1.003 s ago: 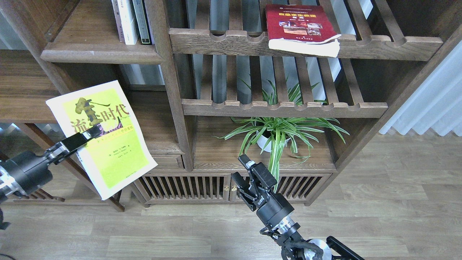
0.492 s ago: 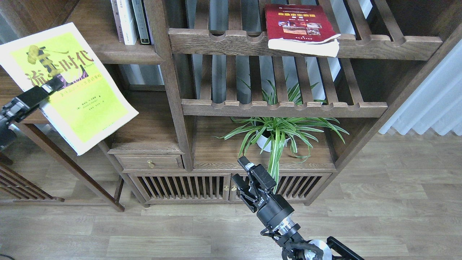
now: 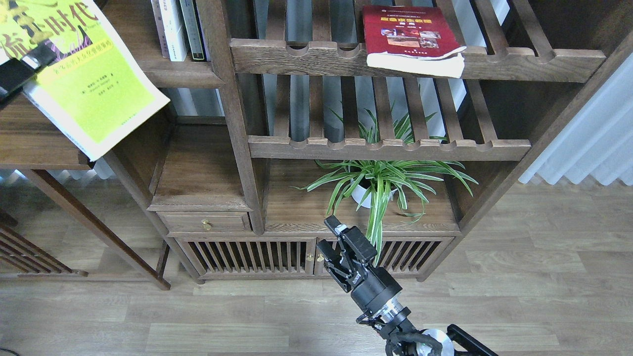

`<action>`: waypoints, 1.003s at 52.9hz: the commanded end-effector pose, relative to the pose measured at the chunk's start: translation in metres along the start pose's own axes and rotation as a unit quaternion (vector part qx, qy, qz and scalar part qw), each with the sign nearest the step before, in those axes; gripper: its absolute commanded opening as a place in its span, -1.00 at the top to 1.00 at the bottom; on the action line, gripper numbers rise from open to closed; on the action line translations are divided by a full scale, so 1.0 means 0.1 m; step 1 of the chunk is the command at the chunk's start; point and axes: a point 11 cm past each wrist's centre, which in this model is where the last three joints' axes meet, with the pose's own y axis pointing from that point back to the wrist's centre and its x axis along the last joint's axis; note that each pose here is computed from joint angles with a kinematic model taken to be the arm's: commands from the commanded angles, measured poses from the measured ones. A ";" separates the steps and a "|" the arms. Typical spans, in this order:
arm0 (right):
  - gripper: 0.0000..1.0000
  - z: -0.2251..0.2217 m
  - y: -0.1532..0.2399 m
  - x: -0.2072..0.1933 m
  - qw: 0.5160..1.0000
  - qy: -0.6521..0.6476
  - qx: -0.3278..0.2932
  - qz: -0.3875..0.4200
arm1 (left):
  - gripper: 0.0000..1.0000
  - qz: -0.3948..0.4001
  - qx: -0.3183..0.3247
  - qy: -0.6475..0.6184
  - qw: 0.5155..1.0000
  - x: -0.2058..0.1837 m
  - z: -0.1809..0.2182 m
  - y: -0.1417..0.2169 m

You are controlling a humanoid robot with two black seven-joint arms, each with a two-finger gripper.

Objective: Organize books on shelf
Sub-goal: 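Carry the yellow-green book away with the left gripper, releasing right, then lift the yellow-green book up and out of view with the left gripper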

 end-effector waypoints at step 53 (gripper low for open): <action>-0.88 0.20 -0.03 -0.01 0.999 0.020 -0.043 -0.001 | 0.89 -0.045 -0.039 -0.187 0.981 -0.41 0.31 -0.86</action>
